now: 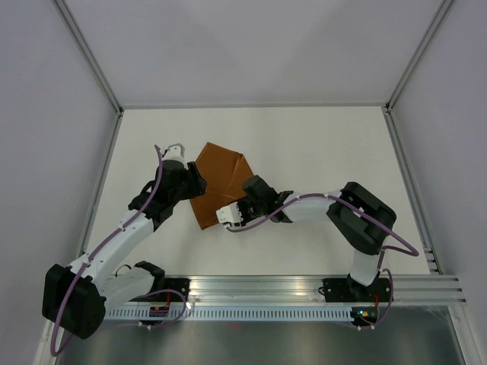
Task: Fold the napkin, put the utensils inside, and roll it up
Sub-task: Roll the napkin at the center of the board.
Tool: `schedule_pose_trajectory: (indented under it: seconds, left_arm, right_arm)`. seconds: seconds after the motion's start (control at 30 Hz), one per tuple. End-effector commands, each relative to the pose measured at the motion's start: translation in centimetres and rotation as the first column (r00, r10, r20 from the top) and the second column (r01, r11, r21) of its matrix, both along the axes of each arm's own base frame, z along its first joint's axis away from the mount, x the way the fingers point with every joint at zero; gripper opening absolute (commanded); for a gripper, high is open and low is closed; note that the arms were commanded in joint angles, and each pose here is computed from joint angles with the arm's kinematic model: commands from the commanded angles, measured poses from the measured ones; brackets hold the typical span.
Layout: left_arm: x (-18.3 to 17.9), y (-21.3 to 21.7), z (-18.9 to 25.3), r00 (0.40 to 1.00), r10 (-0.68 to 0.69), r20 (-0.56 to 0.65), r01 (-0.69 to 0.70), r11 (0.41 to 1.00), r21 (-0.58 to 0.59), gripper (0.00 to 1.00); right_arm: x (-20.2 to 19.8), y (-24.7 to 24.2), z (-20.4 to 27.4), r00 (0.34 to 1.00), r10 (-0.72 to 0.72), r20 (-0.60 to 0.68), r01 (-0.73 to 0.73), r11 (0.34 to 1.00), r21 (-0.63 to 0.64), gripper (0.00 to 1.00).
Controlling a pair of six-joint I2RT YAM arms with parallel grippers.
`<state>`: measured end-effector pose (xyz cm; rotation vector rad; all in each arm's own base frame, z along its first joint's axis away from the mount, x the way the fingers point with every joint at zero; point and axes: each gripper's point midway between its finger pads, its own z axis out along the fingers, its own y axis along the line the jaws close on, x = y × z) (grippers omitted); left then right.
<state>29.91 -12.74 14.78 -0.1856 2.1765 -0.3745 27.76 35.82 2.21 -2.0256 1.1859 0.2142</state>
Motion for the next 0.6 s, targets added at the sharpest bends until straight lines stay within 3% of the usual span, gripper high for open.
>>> schedule_pose_trajectory:
  seconds: [0.0, 0.57]
  left_arm:
    - [0.2, -0.6, 0.6, 0.999, -0.028, 0.037, 0.030, 0.999, -0.032, 0.55]
    - [-1.3, -1.0, -0.6, 0.996, -0.048, 0.072, 0.054, 0.995, -0.083, 0.55]
  right_arm:
    - [-1.4, -1.2, -2.7, 0.996, 0.013, -0.094, -0.020, 0.997, -0.069, 0.41]
    - [-2.2, -2.8, -5.0, 0.971, -0.019, -0.240, -0.021, 0.986, -0.165, 0.29]
